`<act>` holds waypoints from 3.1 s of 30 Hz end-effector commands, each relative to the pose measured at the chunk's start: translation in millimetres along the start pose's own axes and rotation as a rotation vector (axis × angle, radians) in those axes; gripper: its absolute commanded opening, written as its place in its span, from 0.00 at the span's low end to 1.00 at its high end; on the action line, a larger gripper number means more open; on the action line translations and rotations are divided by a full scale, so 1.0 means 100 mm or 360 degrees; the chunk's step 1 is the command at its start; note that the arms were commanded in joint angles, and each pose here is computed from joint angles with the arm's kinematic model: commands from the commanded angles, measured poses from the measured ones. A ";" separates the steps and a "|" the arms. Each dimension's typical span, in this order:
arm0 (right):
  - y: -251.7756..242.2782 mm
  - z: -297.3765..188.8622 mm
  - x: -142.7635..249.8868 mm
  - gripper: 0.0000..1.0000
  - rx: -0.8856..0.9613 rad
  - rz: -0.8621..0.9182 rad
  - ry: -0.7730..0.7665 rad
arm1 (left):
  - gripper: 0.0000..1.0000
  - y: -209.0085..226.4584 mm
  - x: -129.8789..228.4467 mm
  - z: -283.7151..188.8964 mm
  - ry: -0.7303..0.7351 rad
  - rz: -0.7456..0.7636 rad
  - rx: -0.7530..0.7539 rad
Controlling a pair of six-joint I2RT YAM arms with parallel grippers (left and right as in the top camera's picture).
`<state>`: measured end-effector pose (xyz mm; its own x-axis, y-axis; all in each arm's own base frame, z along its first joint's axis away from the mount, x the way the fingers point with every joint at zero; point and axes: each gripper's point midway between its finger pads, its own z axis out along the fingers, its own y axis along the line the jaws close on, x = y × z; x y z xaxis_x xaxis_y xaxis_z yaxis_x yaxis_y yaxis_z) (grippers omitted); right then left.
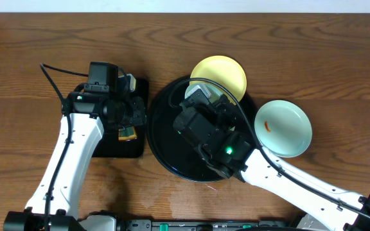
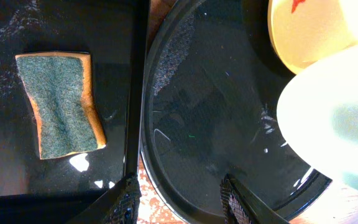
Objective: Clean dirty plates on tray and stack at the side
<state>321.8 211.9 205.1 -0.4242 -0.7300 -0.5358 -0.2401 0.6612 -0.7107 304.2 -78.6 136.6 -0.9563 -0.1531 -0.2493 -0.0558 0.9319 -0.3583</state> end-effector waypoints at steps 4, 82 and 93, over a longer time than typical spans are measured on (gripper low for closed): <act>-0.14 -0.10 -0.10 0.01 0.0053 0.0049 -0.0048 | 0.45 0.01 -0.05 -0.05 -0.0030 0.0016 -0.0010; -2.05 0.87 2.27 0.01 -0.0260 0.2222 0.0713 | 0.45 0.00 -0.07 -0.05 -0.0044 0.0020 -0.0006; -1.94 1.15 4.28 0.01 0.0259 0.2996 0.1416 | 0.45 0.00 -0.06 -0.05 -0.0040 0.0019 -0.0007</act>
<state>300.4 -232.1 83.6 -0.3217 0.9051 -0.2781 0.8802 0.3941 0.2644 306.0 -78.3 137.1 -0.9542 -0.1534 -0.2570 -0.0538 0.9325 -0.3570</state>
